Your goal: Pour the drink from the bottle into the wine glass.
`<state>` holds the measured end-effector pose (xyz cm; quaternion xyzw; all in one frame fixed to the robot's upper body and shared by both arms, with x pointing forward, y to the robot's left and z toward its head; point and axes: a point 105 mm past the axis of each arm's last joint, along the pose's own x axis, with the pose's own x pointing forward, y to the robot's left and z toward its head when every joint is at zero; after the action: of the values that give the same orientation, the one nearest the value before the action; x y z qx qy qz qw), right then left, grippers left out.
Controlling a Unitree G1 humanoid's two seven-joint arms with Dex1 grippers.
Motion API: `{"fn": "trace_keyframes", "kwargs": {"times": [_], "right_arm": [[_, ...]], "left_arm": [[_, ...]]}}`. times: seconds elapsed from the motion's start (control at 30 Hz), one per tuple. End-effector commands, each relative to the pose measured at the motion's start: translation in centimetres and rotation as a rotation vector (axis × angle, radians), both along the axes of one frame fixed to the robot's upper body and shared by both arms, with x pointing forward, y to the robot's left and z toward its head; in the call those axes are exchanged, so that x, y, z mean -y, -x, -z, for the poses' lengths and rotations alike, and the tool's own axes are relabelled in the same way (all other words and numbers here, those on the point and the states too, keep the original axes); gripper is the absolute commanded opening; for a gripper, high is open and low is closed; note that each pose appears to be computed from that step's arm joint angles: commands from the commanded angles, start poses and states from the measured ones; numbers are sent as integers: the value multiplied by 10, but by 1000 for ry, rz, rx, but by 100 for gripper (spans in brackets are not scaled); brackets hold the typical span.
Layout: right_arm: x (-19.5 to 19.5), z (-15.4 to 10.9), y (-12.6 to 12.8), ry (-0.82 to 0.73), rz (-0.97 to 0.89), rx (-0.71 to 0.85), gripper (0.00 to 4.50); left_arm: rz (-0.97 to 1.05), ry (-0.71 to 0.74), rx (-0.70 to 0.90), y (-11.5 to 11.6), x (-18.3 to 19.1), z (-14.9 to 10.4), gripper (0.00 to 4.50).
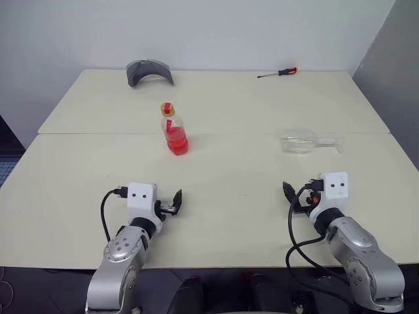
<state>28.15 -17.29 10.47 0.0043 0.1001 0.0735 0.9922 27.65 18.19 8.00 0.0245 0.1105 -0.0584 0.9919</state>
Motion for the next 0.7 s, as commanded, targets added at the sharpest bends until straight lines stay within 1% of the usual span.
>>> {"fn": "trace_keyframes", "kwargs": {"times": [0.03,0.37,0.7], "right_arm": [[0,-9,0,12,-3,42,450],[-2,-9,1,8,-21,47,450],[-2,-10,-1,10,-31,54,450]], "left_arm": [[-5,-5,40,0,-4,-11,448],[-11,-10,47,-1,-7,-14,448],[0,3,51,-1,-1,-15,448]]}}
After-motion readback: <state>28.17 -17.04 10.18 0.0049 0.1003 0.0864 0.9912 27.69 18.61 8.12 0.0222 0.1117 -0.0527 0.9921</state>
